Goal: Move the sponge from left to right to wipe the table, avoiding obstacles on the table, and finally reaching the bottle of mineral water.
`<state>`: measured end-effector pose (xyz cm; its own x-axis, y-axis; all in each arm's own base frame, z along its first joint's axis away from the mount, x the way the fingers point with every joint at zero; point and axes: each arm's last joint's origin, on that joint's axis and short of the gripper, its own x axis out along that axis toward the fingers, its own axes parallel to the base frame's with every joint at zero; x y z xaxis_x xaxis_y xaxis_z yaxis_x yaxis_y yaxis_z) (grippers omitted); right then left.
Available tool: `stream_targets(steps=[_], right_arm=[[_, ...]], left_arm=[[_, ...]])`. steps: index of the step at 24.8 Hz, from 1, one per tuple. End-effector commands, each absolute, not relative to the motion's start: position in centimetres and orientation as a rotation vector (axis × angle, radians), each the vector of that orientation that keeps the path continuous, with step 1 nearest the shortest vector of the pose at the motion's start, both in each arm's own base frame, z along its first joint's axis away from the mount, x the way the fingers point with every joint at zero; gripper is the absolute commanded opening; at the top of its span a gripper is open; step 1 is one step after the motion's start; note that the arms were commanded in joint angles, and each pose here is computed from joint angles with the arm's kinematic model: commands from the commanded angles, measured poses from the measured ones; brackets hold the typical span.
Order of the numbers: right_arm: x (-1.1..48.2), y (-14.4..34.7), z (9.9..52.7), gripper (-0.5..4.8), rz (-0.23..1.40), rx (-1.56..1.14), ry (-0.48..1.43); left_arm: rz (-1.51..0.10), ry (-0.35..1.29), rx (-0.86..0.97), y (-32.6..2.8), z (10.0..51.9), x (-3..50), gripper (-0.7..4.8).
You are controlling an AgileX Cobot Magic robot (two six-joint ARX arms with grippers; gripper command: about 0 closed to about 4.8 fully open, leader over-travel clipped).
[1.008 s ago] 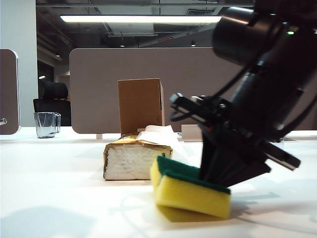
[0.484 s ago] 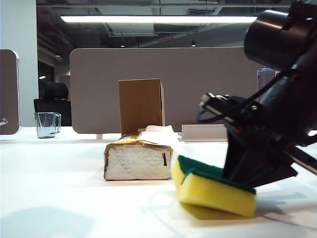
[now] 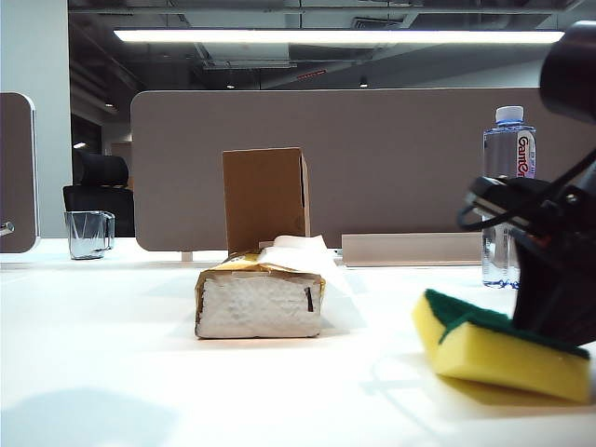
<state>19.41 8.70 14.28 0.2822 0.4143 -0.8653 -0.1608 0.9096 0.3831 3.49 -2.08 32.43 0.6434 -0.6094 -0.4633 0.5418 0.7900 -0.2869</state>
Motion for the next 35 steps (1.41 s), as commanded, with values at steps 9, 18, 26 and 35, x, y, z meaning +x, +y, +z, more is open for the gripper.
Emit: stream_targets(steps=[9, 18, 26, 35], right_arm=[[17.8, 3.5, 14.2, -0.07, 0.158, 0.147, 1.342], [18.0, 1.0, 14.4, -0.07, 0.044, 0.235, 1.321], [18.0, 0.1, 14.4, -0.07, -0.012, 0.241, 1.322], [18.1, -0.2, 14.4, -0.07, -0.045, 0.230, 1.314]], left_arm=[[-0.655, 0.538, -0.138, -2.1, 32.9, 3.6, 3.67], [-0.655, 0.537, -0.138, -2.1, 32.9, 3.6, 3.67], [-0.655, 0.537, -0.138, -2.1, 32.9, 3.6, 3.67], [-0.658, 0.512, -0.135, -2.1, 33.1, 3.7, 3.67]])
